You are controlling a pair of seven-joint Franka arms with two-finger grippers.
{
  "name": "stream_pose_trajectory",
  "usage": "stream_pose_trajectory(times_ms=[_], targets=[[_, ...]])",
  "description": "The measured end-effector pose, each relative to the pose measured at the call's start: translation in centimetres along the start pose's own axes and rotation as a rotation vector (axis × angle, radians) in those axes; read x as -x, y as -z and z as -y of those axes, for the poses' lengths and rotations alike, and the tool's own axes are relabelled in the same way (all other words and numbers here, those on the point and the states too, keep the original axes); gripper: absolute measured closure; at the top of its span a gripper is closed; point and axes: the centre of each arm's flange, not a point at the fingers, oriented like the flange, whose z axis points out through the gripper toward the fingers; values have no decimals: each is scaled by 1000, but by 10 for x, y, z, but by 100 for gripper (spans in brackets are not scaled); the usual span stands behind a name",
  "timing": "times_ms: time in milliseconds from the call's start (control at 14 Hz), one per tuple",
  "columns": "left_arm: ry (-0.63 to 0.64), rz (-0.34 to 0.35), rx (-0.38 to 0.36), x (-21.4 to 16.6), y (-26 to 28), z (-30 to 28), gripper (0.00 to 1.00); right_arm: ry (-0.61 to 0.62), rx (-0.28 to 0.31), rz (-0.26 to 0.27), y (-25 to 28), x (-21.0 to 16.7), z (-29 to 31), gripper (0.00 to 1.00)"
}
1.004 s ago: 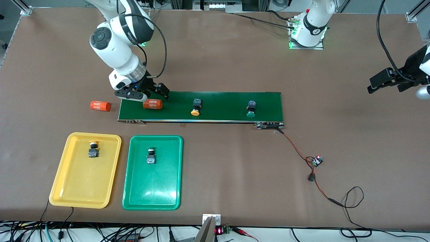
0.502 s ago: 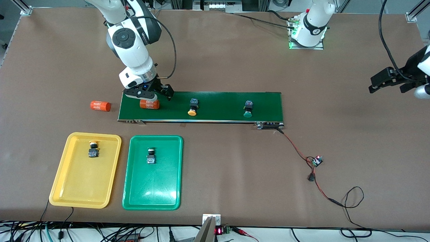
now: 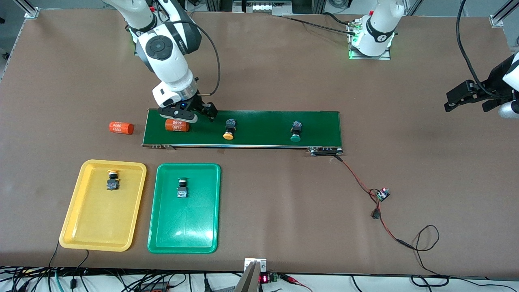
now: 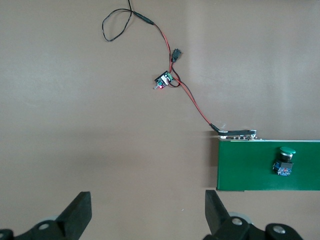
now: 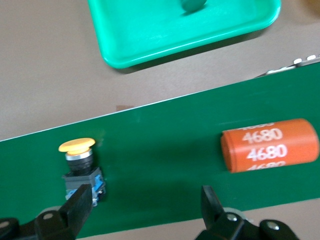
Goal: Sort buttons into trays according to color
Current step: 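Lower the right gripper onto the yellow-capped button on the belt, then grasp the yellow-capped button with the right gripper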
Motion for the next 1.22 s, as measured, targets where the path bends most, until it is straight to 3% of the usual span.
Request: stream_pose_trajectory(times_ms=[932,1219], targets=[[6,13,-1,2,-1,3,0,-7,29,-2,-32,3,31,4],[7,13,-1,2,-1,4,0,42,46,-29,-37,1,35,4]])
